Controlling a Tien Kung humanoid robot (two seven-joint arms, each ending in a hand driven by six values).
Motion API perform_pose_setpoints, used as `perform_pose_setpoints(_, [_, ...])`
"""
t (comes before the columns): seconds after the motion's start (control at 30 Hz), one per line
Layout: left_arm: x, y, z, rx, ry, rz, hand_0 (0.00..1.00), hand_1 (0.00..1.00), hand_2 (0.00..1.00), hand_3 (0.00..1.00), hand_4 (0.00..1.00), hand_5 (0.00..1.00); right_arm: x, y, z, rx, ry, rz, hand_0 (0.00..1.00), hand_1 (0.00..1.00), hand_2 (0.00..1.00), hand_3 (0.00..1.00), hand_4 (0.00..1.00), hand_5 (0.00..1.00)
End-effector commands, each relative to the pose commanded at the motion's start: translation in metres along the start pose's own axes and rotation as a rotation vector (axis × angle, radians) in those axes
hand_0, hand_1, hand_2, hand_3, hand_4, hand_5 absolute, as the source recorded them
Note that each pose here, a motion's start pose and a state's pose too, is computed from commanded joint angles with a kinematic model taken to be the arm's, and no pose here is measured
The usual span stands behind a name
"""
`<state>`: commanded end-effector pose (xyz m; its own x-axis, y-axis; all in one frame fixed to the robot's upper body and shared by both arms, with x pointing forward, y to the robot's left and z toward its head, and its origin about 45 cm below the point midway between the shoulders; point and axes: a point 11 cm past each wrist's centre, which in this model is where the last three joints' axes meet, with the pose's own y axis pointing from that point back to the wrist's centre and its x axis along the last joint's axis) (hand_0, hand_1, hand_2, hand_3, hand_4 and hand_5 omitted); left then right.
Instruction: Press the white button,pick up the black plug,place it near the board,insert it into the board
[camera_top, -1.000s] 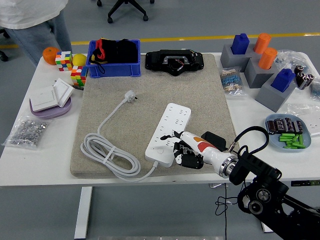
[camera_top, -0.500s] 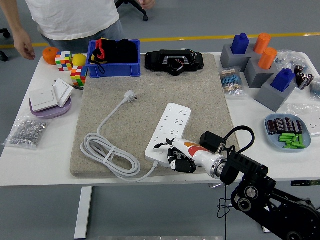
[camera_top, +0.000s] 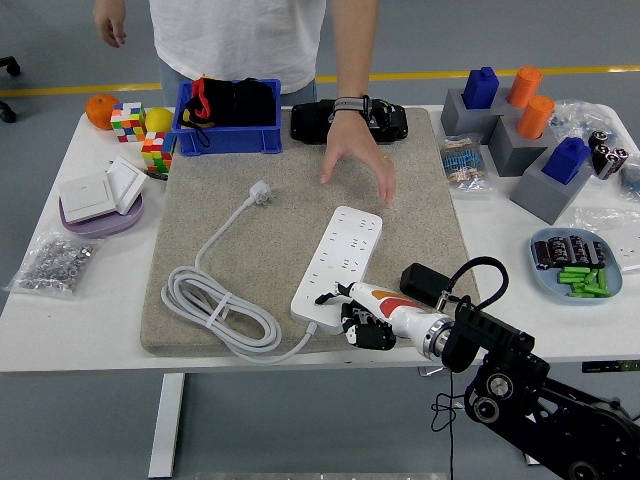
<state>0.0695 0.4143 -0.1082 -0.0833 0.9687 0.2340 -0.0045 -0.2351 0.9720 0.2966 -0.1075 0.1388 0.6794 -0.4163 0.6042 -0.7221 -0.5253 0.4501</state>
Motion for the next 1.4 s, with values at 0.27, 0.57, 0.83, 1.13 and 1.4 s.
perform_pose_setpoints(0.27, [0.000,0.000,-0.001,0.002,0.001,0.000,0.707,0.665,0.585,0.676,0.662,0.270,-0.003,0.000,0.005,-0.014,0.002,-0.012,0.002,0.002,0.116,0.808,0.002,0.002])
perform_pose_setpoints(0.57, [-0.001,0.000,0.000,0.001,-0.002,-0.001,0.707,0.665,0.584,0.677,0.662,0.270,-0.002,0.000,0.005,-0.013,0.002,-0.008,0.002,0.002,0.116,0.803,0.002,0.002])
perform_pose_setpoints(0.83, [0.000,0.000,0.000,0.002,-0.001,0.001,0.707,0.665,0.584,0.677,0.662,0.269,0.014,0.009,-0.021,0.065,-0.017,0.033,0.002,0.002,0.115,0.799,0.002,0.002])
perform_pose_setpoints(1.13, [-0.001,0.000,-0.001,0.002,0.000,-0.001,0.707,0.664,0.585,0.676,0.661,0.268,0.048,0.022,-0.039,0.185,-0.025,0.194,0.002,0.002,0.111,0.795,0.002,0.002])
perform_pose_setpoints(1.4, [-0.001,0.000,0.002,-0.001,-0.003,-0.001,0.706,0.664,0.584,0.677,0.662,0.270,0.082,0.032,-0.009,0.174,-0.035,0.377,0.683,0.636,0.628,0.636,0.862,0.132])
